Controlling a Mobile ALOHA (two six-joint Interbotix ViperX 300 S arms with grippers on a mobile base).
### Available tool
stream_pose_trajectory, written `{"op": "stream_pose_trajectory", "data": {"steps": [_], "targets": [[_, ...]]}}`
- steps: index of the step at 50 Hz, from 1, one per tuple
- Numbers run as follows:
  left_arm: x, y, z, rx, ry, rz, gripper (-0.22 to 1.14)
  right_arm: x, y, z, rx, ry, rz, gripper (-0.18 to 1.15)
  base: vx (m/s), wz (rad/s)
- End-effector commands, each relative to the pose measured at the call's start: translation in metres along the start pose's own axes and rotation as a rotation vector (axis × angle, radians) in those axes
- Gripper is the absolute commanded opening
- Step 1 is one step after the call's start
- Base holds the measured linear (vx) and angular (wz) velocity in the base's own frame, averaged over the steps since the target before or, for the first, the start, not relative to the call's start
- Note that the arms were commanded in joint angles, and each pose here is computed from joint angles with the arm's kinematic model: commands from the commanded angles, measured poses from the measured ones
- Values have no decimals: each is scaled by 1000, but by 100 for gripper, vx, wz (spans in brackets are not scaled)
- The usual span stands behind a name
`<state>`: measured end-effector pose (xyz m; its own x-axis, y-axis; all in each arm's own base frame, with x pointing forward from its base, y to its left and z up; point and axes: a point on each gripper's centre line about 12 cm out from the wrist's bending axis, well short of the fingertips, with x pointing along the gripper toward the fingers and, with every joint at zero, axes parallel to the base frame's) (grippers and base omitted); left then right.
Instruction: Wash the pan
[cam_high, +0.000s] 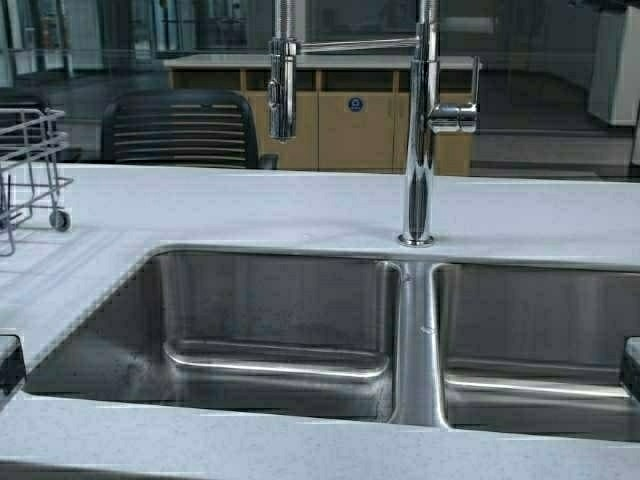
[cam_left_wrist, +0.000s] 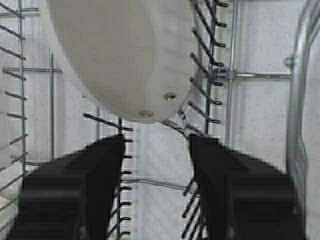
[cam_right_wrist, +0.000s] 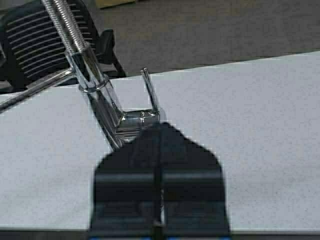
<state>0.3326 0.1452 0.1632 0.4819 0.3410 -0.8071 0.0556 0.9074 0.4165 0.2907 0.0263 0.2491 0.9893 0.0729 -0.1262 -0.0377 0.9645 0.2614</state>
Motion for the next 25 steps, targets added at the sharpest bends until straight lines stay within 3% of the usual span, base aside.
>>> {"op": "stream_pose_trajectory", "data": {"steps": [1, 25], "targets": [[-23, 16, 18, -21, -79, 51, 80, 1, 3, 8, 2, -29, 9, 6, 0, 0], [-74, 21, 39, -19, -218, 107, 80, 1, 2, 8, 2, -28, 8, 6, 0, 0]]}}
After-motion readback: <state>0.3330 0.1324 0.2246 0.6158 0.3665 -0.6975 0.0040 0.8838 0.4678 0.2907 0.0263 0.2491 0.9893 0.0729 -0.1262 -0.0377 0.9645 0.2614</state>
